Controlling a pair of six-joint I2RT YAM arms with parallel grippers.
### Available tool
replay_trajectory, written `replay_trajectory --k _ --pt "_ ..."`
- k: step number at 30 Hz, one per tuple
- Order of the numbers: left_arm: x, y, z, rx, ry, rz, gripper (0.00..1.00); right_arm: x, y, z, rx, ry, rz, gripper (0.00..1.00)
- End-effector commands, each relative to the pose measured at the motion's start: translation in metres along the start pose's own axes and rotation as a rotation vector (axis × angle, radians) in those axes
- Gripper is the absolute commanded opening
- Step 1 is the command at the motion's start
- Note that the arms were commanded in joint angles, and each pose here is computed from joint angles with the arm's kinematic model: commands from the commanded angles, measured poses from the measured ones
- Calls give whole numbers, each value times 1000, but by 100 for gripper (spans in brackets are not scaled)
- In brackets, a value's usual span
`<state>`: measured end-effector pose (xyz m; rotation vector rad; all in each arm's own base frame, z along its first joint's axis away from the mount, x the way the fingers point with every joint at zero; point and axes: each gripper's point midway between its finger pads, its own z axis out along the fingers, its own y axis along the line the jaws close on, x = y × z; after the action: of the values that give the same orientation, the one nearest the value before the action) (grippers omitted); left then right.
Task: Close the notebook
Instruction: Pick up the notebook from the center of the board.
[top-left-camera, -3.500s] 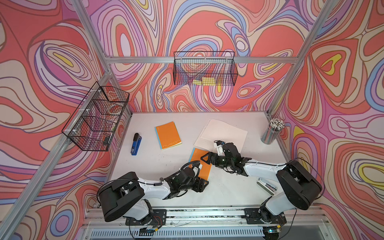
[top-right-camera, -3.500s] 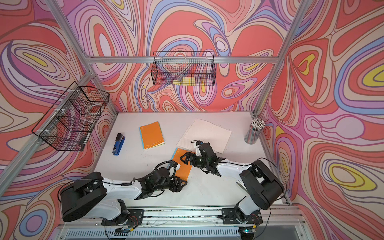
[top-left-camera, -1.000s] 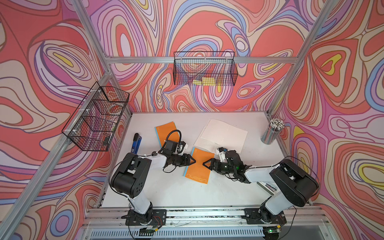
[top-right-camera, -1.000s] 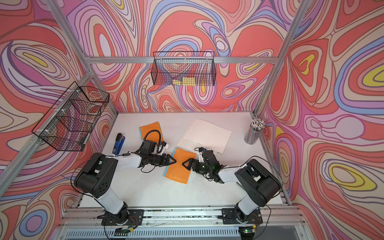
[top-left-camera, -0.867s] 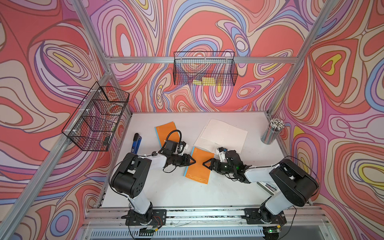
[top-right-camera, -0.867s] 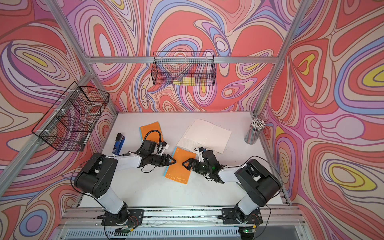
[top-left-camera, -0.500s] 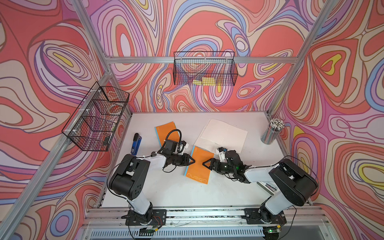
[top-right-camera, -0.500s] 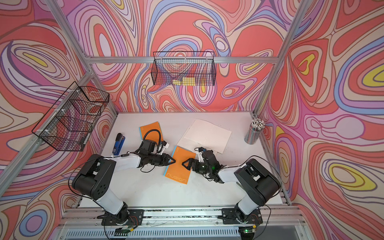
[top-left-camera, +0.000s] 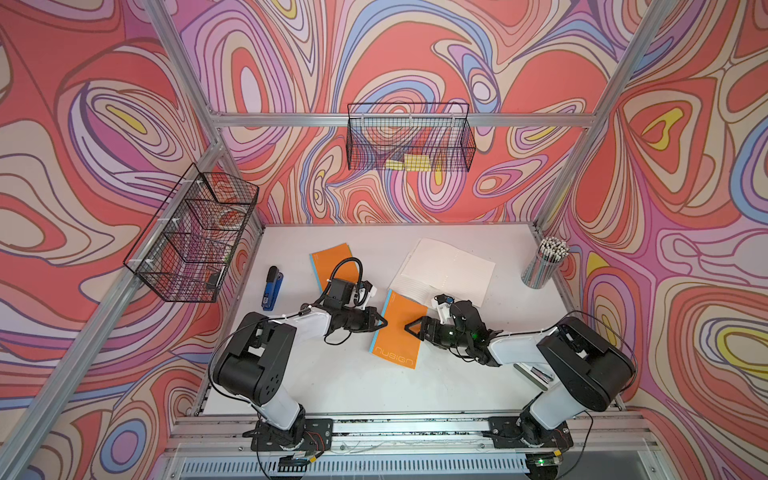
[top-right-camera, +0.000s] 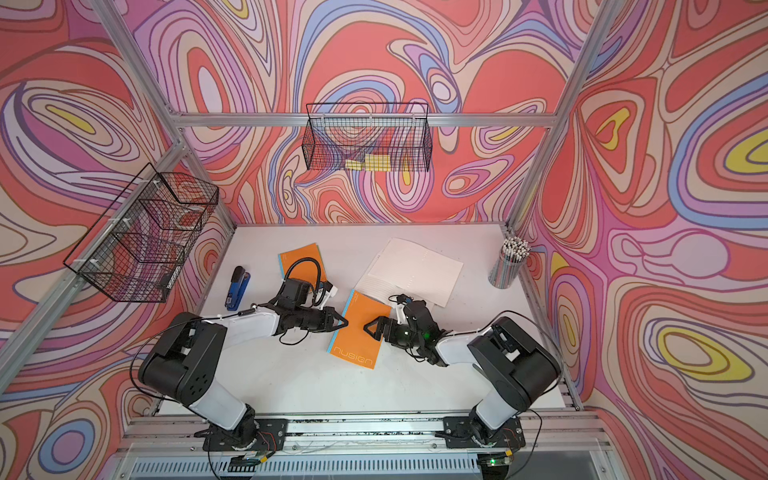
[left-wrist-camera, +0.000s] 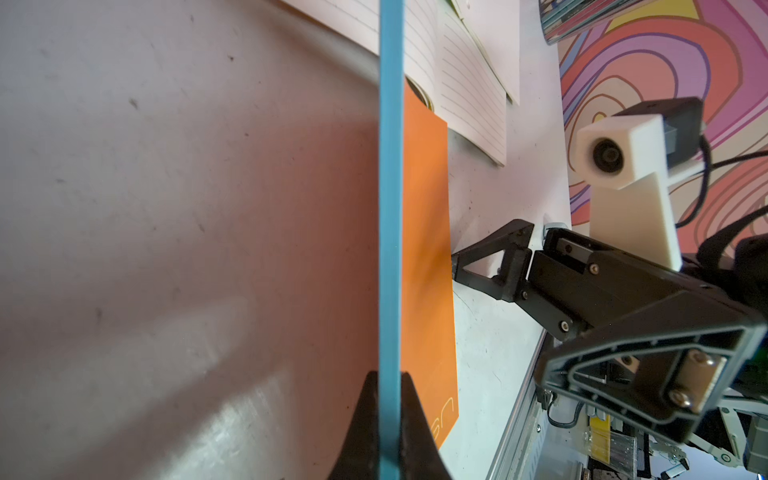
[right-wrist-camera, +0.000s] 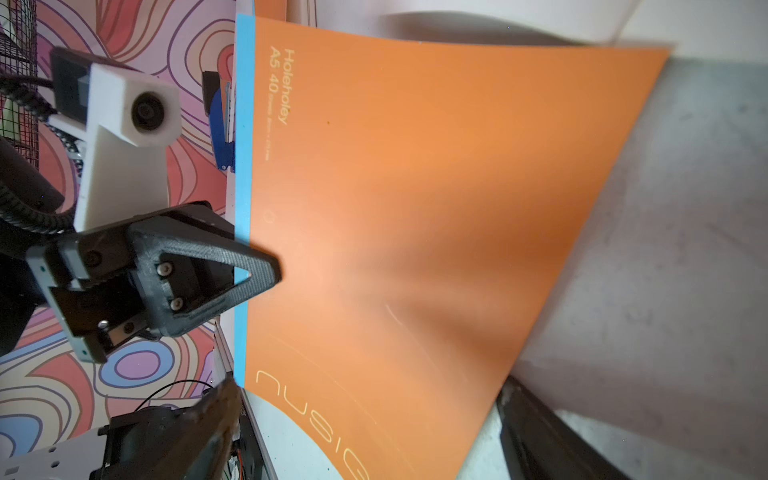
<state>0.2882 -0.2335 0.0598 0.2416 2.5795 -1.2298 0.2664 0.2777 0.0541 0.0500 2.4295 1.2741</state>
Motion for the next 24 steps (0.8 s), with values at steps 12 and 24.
replay_trajectory --k 12,24 --pt "-30 -30 -31 -65 -46 68 0 14 -11 -2 56 63 12 98" --pt "-48 -61 -59 -69 -89 87 0 -12 41 -29 0 10 -80 98"
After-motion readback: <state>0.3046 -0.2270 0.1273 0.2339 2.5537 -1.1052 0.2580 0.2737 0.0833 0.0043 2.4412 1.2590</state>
